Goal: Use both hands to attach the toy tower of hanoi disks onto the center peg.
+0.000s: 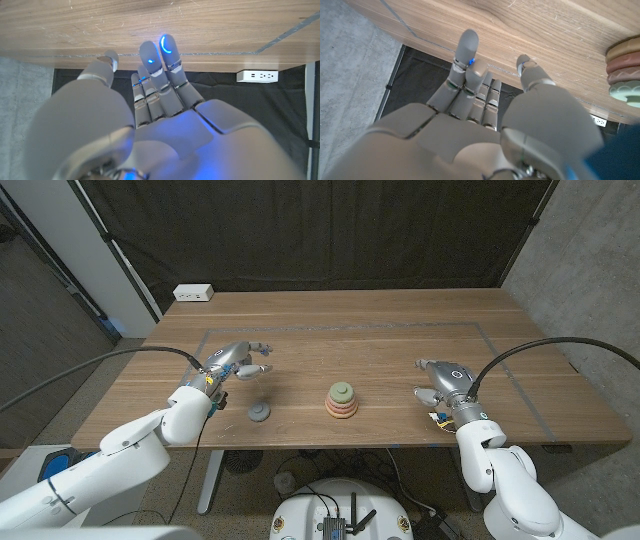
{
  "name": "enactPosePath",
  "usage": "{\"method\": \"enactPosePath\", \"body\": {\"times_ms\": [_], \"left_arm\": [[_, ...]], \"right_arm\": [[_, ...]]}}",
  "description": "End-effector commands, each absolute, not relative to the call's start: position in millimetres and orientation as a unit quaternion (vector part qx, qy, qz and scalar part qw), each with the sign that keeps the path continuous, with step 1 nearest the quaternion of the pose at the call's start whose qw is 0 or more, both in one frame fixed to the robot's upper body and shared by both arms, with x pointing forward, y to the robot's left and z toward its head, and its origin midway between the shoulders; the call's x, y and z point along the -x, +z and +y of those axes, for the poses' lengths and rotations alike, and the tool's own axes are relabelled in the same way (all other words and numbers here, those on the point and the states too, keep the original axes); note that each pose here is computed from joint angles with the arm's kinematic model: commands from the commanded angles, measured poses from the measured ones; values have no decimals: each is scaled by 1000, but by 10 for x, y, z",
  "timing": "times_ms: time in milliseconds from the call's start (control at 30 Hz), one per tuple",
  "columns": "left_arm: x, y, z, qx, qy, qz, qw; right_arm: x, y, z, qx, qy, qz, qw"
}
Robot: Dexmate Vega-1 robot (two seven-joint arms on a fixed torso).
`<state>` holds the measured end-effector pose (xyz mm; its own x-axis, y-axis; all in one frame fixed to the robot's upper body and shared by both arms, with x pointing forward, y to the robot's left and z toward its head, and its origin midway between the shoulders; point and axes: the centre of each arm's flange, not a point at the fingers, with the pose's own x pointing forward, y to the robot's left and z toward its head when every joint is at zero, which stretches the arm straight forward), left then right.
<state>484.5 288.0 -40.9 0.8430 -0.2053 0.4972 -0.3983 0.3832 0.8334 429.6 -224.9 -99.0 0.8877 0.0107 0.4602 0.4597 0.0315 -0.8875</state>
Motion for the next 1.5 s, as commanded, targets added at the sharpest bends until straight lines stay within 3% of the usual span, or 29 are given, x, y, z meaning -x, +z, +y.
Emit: {"method": "enactPosePath", "body": {"times_ms": [33,1500], "left_arm": [[-4808,-301,2839,-618,24,-273,737],[-4644,-285,2952,-722,-104,-191,656]], "right_arm": [[-4271,-1002,-2194,682,-163,-172,692],[-4346,-903,-2044,695,-157,-174,680]]}}
